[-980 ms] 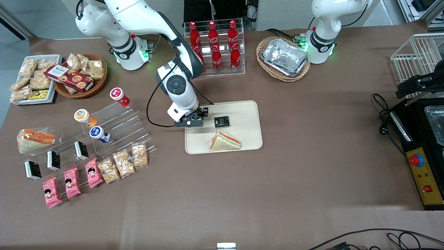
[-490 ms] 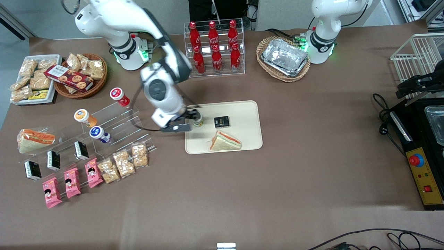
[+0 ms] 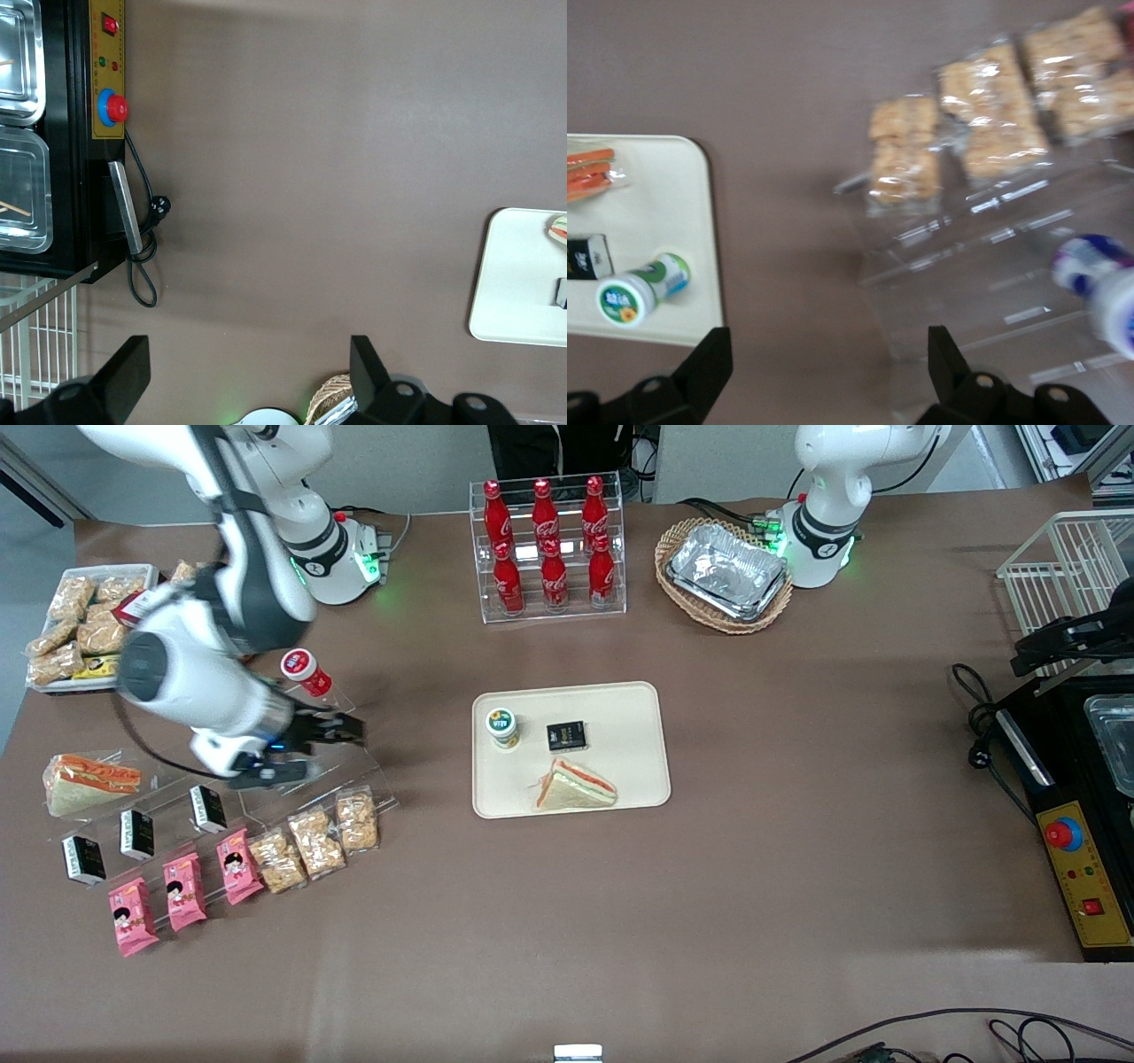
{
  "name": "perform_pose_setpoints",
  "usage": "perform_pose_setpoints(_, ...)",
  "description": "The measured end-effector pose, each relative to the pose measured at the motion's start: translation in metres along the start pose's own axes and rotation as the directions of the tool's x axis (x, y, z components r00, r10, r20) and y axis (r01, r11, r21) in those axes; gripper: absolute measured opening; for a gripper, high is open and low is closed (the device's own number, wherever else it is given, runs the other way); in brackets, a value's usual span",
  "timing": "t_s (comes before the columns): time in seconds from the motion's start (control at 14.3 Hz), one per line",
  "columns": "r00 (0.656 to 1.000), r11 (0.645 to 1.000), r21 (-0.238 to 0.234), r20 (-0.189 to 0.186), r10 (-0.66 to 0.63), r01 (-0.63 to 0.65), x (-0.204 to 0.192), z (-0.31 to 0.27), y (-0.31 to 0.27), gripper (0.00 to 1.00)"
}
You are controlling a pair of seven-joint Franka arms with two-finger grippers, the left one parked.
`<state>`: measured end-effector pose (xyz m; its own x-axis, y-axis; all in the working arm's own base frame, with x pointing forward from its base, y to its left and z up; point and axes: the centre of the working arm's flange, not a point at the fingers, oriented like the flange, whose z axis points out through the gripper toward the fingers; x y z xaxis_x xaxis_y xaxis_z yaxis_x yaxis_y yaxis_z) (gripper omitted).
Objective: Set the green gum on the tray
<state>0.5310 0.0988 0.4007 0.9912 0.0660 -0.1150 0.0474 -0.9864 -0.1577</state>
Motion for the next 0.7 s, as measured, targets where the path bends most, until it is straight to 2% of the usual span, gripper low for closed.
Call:
perform_pose_setpoints(0.21, 1.000, 1.000, -0.009, 0.029, 0.009, -0.009, -0.001, -0.059, 0.056, 0.99)
perform_pose_setpoints(0.28, 0.999, 1.000, -0.017, 0.029, 0.020, -0.019, -0.001, -0.080, 0.069, 1.00)
perform_pose_setpoints(0.7, 0.998, 0.998, -0.025, -0.005, 0.062, -0.062, -0.009, -0.198, 0.095, 1.00)
